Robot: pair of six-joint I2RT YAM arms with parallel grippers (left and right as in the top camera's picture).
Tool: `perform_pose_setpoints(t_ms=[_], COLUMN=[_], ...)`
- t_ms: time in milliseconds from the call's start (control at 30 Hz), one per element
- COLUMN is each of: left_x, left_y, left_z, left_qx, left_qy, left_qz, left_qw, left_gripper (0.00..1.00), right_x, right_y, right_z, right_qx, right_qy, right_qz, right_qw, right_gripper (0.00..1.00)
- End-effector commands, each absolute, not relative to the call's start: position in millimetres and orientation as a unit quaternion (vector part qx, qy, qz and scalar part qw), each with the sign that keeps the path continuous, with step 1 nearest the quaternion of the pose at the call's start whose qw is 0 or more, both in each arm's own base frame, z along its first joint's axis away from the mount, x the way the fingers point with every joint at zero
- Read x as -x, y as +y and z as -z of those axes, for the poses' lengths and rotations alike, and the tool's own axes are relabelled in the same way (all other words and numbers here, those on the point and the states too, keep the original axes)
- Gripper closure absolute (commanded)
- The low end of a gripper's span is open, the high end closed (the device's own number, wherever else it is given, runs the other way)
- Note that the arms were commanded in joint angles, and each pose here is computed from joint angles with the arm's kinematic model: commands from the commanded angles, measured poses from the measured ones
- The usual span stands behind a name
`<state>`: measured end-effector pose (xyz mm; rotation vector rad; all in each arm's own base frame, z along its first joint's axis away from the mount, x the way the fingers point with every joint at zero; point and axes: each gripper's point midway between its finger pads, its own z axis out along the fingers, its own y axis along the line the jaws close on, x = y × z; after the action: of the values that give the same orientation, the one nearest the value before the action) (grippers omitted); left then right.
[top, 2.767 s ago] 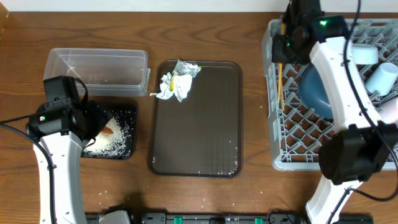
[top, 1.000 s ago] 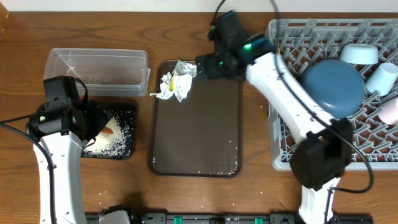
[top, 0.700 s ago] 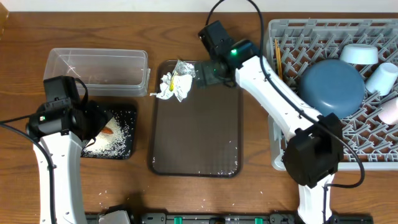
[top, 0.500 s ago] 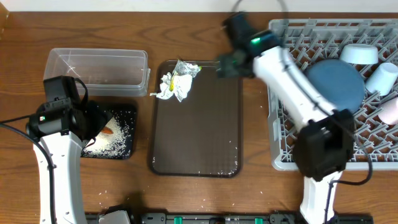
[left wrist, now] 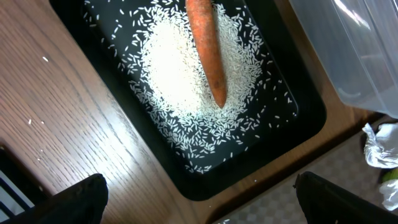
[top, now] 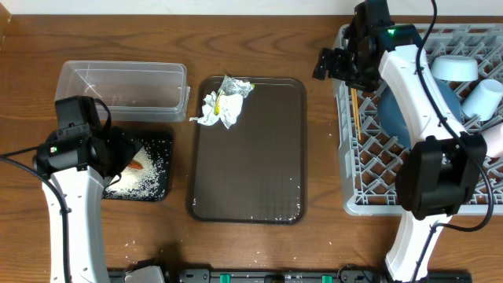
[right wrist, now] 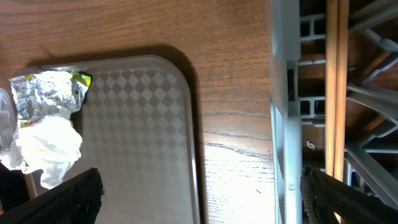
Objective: Sort waste into correct bins and load items into the dishwasher rack
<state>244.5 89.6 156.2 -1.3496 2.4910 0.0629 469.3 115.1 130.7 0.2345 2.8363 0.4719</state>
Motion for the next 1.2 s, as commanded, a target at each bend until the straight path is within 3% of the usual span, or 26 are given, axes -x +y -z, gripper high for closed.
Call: perform_pose_setpoints(t_ms=[0,200,333,467,500,567,600,767,867,1033,1167], left_x=[-247.3,-241.5,-248.9,-255.2,-256.1,-260.0,-265.9,-295.0,-310.0,-365.4,-394.3], left_y=[90.6,9.2,-39.8,-84.1,-93.7,-105.4,-106.0,-107.2,-108.9,-93.9,-100.8], left_z=[-159.3,-159.3,-169.0,-174.7,-175.7,-176.9,-177.9,-199.3,-204.8,-175.6,-138.9], left_qx=[0.501,0.471,0.321,0.166,0.142,0.108,0.105,0.052,0.003,-0.004,0.001], left_qy=[0.851,0.861,0.908,0.942,0.946,0.957,0.964,0.979,0.988,0.989,0.99], left_qz=[-0.012,0.183,0.263,0.278,0.276,0.247,0.21,0.106,0.064,-0.024,-0.029], left_qw=[0.157,0.051,0.054,0.085,0.091,0.107,0.122,0.167,0.14,0.143,0.138], left_gripper=[0.01,0.02,0.04,0.16,0.15,0.03,0.02,0.01,0.01,0.02,0.02], right_x=[-469.2,-468.9,-469.0,-469.0,-469.0,-468.9,-468.9,-469.0,-468.9,-468.9,-468.9], right_y=[114.7,115.9,115.7,115.8,115.7,116.0,116.0,115.8,115.9,116.0,115.9], right_z=[-129.3,-129.4,-129.4,-129.5,-129.4,-129.5,-129.5,-129.5,-129.3,-129.5,-129.4], right_qx=[-0.089,-0.088,-0.088,-0.088,-0.088,-0.088,-0.088,-0.088,-0.088,-0.088,-0.088], right_qy=[0.973,0.973,0.973,0.973,0.973,0.973,0.973,0.973,0.973,0.973,0.973], right_qz=[-0.174,-0.174,-0.174,-0.175,-0.174,-0.175,-0.175,-0.175,-0.174,-0.175,-0.174], right_qw=[0.121,0.121,0.121,0.121,0.121,0.121,0.121,0.121,0.121,0.121,0.121], right_gripper=[0.01,0.01,0.01,0.01,0.01,0.01,0.01,0.01,0.01,0.01,0.01])
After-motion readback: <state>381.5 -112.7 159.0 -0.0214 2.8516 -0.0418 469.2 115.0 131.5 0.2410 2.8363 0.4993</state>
